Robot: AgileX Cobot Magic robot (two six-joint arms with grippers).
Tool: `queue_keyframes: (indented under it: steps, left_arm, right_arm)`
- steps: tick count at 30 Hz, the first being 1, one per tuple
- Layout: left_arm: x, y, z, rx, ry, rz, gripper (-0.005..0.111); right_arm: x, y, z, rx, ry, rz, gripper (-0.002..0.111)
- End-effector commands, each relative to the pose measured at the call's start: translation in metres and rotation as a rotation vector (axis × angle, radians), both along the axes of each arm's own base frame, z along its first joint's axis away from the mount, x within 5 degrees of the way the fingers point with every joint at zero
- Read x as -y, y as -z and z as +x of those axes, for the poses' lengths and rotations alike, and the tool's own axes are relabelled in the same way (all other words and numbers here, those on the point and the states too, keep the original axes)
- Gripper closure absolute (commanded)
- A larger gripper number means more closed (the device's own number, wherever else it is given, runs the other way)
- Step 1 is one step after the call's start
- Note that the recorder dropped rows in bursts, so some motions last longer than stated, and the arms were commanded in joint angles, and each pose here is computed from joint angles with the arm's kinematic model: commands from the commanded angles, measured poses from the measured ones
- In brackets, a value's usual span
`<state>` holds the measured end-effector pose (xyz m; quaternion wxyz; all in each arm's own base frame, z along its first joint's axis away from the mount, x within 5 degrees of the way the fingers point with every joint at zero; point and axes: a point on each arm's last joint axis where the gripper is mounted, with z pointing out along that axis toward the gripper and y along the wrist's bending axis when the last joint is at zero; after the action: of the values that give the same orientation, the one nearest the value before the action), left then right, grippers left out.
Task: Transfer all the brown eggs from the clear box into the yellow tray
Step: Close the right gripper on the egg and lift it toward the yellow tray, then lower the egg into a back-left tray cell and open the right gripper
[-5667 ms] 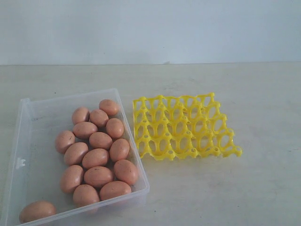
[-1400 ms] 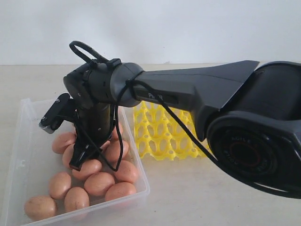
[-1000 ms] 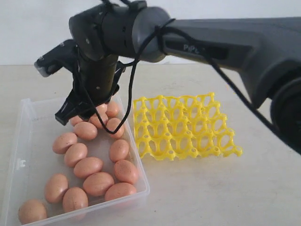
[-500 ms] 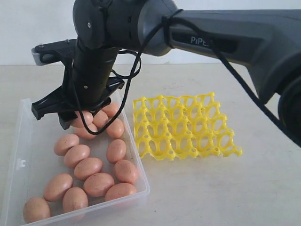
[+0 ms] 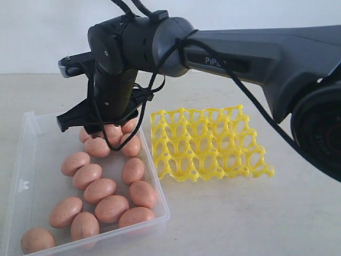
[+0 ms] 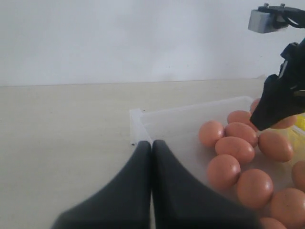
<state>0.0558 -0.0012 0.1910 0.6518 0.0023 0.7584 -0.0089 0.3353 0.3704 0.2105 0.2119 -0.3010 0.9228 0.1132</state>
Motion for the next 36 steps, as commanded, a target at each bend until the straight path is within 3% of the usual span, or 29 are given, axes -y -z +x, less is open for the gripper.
queue_keyframes:
  steps: [1,9,19,29,36]
  left_arm:
    - [0.000,-0.001,0.000,0.007,0.006,-0.005,0.111]
    - [0.000,-0.001,0.000,0.007,0.006,-0.005,0.111]
    - [0.000,-0.001,0.000,0.007,0.006,-0.005,0.111]
    - [0.000,-0.001,0.000,0.007,0.006,-0.005,0.111]
    - [0.000,-0.001,0.000,0.007,0.006,-0.005,0.111]
  right_arm:
    - [0.019,-0.024,0.018,0.127,0.060,-0.007,0.108]
    - [0.051,-0.045,0.032,0.276,0.207,0.065,0.108]
    - [0.102,-0.010,0.027,0.349,0.317,0.207,0.109]
    - [0.117,0.011,0.039,0.413,0.207,0.257,0.109]
    - [0.132,0.018,0.055,0.402,0.239,0.347,0.109]
